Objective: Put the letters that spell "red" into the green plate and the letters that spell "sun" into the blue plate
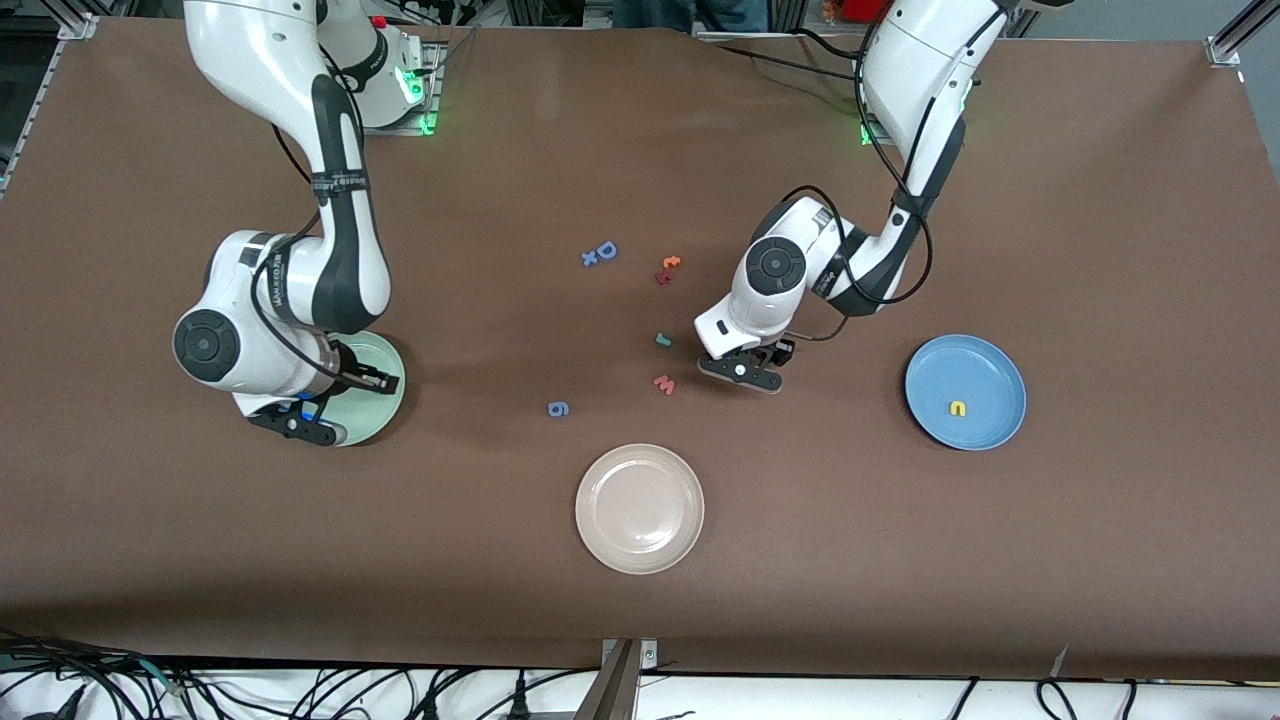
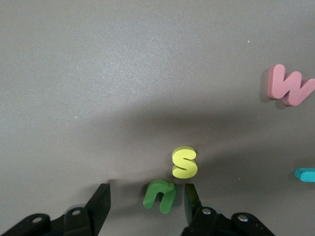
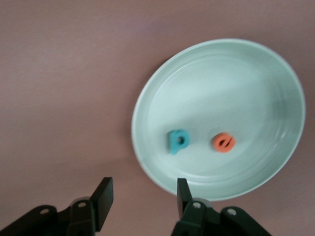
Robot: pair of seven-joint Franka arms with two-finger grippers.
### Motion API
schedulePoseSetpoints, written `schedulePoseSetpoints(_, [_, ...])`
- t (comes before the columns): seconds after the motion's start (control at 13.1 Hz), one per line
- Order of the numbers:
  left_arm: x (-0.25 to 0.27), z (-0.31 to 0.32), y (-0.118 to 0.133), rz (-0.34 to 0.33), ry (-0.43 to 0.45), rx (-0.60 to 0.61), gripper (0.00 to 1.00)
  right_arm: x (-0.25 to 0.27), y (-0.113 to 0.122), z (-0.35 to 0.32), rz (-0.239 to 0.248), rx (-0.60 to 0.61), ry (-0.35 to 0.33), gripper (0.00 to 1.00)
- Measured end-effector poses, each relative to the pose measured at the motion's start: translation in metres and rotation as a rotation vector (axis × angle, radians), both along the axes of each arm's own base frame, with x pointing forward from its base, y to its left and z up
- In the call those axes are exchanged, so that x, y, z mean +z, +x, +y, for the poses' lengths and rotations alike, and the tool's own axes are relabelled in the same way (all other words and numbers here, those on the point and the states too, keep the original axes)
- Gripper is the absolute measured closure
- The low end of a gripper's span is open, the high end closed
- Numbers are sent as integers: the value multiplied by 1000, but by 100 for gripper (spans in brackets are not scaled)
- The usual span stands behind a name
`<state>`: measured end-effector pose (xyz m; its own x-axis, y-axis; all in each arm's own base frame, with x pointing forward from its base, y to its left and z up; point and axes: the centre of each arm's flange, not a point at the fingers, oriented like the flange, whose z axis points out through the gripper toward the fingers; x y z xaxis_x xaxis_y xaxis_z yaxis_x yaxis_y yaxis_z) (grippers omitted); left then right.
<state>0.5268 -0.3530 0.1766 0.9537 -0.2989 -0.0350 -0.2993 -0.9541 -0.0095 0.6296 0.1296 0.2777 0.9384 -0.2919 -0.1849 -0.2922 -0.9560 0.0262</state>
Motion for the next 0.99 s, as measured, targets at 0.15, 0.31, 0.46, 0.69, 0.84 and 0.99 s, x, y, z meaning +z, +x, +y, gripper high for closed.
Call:
schedulePoseSetpoints(0.15, [-3,0,0,-12,6,-18,32,4,-5,22,-1,-27,-5,40])
schedulePoseSetpoints(0.31, [-8,-1,0,-15,4,-20,37,4,-12,49,4,-57,-17,42])
schedulePoseSetpoints(0.46, [-5,-5,-1,-22,-3,-25,56,3,-23,81,15,-108,-35,43])
schedulePoseSetpoints(0.69, [-4,-6,-1,-25,-6,-28,74,4,-43,133,18,-196,-52,44])
schedulePoseSetpoints(0.84, [-4,-4,1,-26,-5,-26,74,8,-51,158,18,-247,-35,44])
schedulePoseSetpoints(0.99, [-3,10,11,-32,1,-52,74,13,-53,171,15,-291,-28,44])
